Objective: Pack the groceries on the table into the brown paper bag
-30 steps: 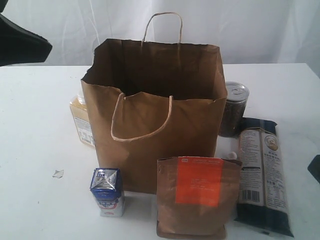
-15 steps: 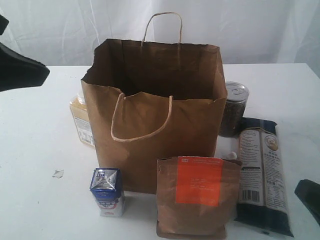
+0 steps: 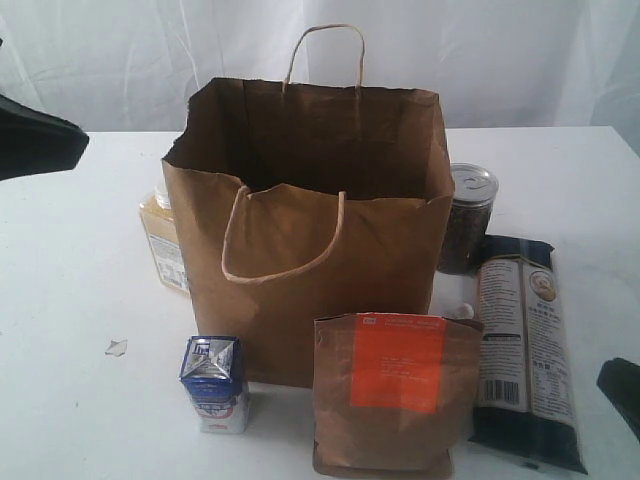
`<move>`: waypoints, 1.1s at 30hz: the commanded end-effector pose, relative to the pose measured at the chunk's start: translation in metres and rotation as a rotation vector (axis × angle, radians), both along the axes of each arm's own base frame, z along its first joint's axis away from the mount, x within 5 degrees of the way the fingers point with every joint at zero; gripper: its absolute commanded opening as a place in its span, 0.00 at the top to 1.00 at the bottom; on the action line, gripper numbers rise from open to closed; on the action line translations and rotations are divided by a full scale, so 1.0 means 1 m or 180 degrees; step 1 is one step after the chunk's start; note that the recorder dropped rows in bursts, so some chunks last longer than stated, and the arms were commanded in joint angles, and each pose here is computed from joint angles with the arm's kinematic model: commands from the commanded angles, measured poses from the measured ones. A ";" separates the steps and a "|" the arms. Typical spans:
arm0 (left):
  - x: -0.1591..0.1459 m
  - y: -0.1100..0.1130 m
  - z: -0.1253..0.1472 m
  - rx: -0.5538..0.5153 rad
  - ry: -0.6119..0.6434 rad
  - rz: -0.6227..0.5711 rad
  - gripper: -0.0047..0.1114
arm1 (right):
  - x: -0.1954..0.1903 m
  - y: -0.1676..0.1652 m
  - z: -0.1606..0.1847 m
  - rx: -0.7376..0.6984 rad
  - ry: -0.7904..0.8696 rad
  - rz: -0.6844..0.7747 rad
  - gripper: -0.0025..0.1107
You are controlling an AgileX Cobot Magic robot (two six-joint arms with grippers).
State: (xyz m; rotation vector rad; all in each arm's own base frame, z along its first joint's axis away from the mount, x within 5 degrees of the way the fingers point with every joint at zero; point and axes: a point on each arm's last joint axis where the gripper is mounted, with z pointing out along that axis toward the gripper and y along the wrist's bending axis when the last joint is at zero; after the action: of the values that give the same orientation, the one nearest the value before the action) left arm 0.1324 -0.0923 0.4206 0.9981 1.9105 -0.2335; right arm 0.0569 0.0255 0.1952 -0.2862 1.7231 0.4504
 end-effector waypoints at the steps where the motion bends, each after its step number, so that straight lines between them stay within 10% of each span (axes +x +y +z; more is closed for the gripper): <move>1: -0.001 0.000 0.001 -0.0104 -0.0026 0.0028 0.05 | 0.000 0.000 -0.002 0.0133 0.0087 -0.0012 0.98; 6: 0.000 0.000 0.001 -0.0103 -0.0034 0.0025 0.05 | -0.002 0.002 -0.005 0.0640 0.0469 -0.0027 0.98; 33: -0.004 -0.006 0.002 -0.0384 0.0122 -0.0062 0.05 | -0.001 -0.005 -0.014 0.0135 0.0580 -0.0241 0.98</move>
State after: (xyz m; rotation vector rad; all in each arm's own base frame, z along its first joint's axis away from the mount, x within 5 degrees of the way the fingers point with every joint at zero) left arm 0.1316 -0.0964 0.4236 0.9650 1.8882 -0.3085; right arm 0.0557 0.0210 0.1824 -0.1519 1.8910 0.4813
